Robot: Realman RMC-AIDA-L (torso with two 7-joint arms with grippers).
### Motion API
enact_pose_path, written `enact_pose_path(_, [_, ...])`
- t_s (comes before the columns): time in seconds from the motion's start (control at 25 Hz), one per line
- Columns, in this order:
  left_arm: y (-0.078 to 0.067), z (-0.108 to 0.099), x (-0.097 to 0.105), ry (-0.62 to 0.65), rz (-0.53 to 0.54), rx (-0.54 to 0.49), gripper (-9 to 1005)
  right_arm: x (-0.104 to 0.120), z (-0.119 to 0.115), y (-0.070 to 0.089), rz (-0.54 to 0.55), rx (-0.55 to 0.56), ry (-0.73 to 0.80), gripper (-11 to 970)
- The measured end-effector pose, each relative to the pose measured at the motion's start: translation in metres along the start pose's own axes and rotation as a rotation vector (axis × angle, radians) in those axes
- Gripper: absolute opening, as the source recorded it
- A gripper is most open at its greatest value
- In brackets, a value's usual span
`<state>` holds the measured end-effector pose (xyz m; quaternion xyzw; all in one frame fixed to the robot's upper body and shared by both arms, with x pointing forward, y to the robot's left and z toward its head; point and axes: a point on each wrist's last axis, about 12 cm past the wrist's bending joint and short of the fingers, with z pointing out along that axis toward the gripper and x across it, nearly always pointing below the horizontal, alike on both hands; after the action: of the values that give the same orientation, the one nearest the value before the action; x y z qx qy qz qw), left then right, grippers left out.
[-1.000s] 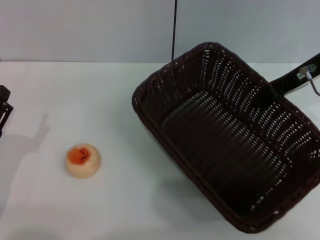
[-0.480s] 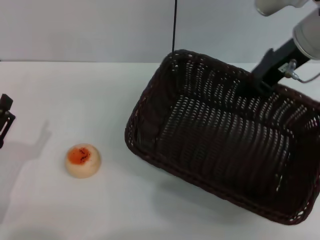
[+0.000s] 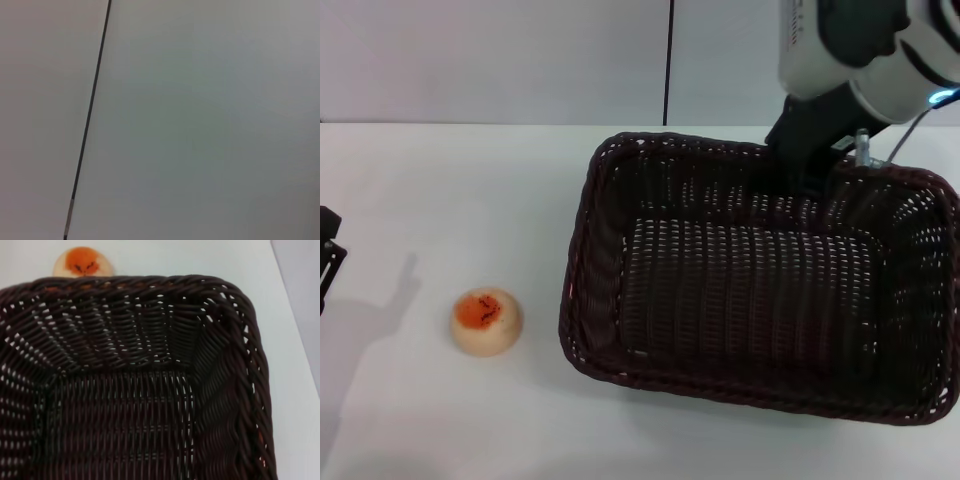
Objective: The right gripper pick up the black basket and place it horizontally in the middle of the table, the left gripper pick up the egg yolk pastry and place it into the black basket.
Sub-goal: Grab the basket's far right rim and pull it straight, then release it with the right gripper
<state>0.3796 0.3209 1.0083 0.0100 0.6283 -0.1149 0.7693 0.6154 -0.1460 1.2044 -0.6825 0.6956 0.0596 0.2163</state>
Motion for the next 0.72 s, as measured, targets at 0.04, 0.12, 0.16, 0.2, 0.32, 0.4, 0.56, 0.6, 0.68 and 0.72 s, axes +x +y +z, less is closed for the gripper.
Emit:
enact_pose_path(0.04, [0.000, -0.001, 0.000, 0.000, -0.002, -0.002, 818, -0.002, 0.002, 0.001, -0.016, 0.005, 0.004, 120])
enact_pose_path(0.12, [-0.001, -0.001, 0.000, 0.001, -0.005, -0.003, 817, -0.004, 0.007, 0.002, -0.044, 0.015, 0.010, 120])
enact_pose_path(0.16, [-0.001, -0.001, 0.001, 0.001, -0.006, -0.003, 817, -0.004, 0.008, 0.002, -0.052, 0.017, 0.011, 120])
enact_pose_path(0.2, [-0.002, -0.001, 0.001, 0.002, -0.007, -0.003, 817, -0.005, 0.010, 0.003, -0.061, 0.021, 0.011, 120])
enact_pose_path(0.32, [-0.003, 0.001, 0.001, 0.002, -0.012, -0.001, 816, -0.008, 0.017, 0.006, -0.079, 0.016, 0.010, 120])
enact_pose_path(0.4, [-0.003, 0.002, 0.001, 0.003, -0.012, 0.000, 816, -0.010, 0.021, 0.009, -0.093, 0.004, 0.014, 120])
enact_pose_path(0.56, [-0.002, 0.002, 0.002, 0.006, -0.012, 0.000, 815, -0.014, 0.027, 0.013, -0.105, 0.005, 0.001, 159])
enact_pose_path(0.6, [-0.002, 0.002, 0.002, 0.007, -0.012, 0.001, 815, -0.013, 0.028, 0.013, -0.102, 0.008, -0.001, 179])
enact_pose_path(0.68, [-0.003, 0.002, 0.002, 0.009, -0.012, 0.005, 815, -0.012, 0.030, 0.013, -0.099, 0.011, -0.001, 218])
enact_pose_path(0.72, [-0.003, 0.002, 0.002, 0.010, -0.012, 0.007, 815, -0.012, 0.032, 0.014, -0.097, 0.009, 0.000, 253])
